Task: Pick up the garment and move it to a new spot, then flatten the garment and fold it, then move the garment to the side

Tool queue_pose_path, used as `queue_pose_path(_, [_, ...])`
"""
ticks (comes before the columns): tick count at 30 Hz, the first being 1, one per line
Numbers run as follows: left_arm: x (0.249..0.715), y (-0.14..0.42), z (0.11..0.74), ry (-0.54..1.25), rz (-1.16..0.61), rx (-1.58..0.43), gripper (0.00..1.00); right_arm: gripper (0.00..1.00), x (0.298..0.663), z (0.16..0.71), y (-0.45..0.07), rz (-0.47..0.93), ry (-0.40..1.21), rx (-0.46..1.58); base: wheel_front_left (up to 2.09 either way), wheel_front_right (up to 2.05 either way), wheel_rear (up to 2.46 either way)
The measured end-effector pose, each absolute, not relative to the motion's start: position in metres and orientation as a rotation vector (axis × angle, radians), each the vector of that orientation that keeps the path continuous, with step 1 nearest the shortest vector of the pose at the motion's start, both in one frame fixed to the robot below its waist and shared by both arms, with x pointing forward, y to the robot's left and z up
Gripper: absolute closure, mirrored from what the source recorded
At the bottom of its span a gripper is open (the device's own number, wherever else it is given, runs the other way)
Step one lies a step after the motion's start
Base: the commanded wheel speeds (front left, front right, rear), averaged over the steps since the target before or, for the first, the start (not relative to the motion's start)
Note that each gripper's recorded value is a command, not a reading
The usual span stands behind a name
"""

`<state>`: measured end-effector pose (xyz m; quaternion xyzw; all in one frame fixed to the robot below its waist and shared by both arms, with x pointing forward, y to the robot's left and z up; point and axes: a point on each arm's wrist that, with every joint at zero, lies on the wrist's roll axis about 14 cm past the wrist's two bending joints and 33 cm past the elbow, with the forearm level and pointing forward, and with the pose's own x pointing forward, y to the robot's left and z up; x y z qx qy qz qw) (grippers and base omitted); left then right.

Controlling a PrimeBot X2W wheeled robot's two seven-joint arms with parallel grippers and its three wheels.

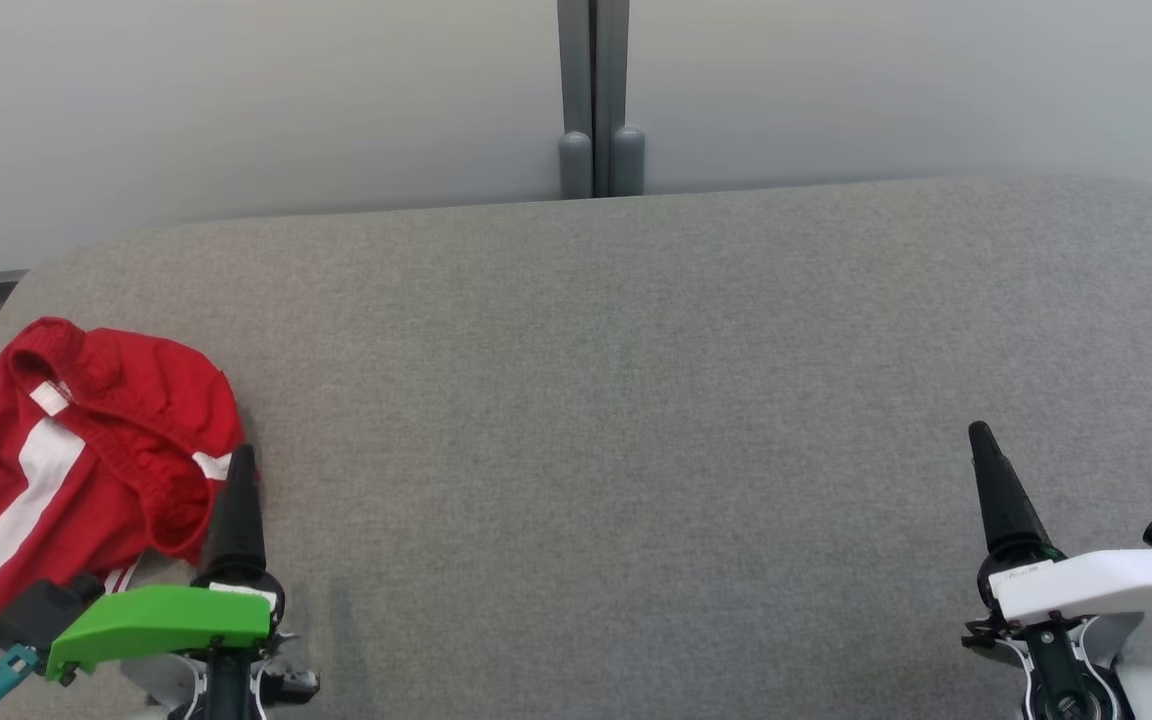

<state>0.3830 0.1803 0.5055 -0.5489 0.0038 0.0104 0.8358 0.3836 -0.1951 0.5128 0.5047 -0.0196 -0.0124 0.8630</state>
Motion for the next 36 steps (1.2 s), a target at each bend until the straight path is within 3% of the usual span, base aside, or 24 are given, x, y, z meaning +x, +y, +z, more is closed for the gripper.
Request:
queue_pose_path(16, [0.378, 0.167, 0.504, 0.017, -0.008, -0.833, 0.0, 0.0, 0.381, 0.522, -0.182, 0.027, -0.062, 0.72, 0.0, 0.0, 0.0])
queue_pose_path(36, [0.37, 0.162, 0.489, 0.039, -0.015, -0.604, 0.0, 0.0, 0.377, 0.517, -0.167, 0.073, -0.057, 0.475, 0.0, 0.0, 0.0])
